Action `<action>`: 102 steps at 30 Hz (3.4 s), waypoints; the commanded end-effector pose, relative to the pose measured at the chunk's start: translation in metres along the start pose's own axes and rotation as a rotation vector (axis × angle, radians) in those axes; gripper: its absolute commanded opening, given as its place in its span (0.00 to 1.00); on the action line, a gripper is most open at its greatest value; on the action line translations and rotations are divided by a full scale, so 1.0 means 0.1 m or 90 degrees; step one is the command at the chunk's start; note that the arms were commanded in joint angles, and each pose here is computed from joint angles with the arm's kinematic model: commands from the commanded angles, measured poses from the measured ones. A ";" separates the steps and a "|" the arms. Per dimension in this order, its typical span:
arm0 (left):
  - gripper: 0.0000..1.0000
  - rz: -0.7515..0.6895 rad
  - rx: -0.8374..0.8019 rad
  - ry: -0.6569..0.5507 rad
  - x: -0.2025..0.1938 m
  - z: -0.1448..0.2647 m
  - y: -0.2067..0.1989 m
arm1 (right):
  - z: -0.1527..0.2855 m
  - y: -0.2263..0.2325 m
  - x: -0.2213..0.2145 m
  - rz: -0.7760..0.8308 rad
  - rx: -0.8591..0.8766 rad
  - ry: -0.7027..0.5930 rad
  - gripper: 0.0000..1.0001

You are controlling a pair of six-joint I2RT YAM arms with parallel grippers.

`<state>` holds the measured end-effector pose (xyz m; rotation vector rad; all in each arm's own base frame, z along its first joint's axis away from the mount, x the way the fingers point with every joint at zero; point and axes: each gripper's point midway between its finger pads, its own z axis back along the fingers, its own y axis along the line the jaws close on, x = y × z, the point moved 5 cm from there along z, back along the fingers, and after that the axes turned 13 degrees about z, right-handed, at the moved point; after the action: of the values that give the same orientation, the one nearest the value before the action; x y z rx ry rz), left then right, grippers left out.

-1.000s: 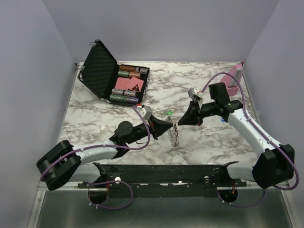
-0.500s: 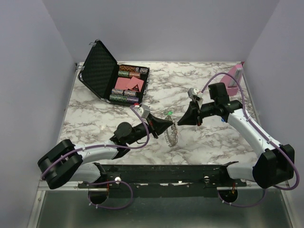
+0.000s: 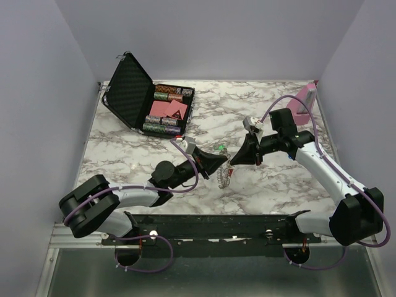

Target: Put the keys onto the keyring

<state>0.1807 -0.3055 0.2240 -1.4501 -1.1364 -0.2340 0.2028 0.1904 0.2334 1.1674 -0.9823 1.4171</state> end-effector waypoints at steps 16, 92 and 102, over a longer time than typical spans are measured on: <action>0.00 -0.051 -0.118 0.004 0.03 0.19 -0.18 | 0.13 0.10 0.14 0.021 0.009 -0.028 0.31; 0.69 -0.266 -0.066 0.371 0.28 0.38 -0.17 | 0.02 0.03 -0.14 0.047 -0.001 0.105 0.01; 0.63 -0.348 -0.078 0.437 0.11 0.07 -0.13 | 0.03 0.04 -0.13 0.049 0.002 0.105 0.03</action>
<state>0.1712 -0.2886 0.2431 -1.0654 -0.9373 -1.0290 0.1986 0.1832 0.2140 1.0108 -0.9054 1.5279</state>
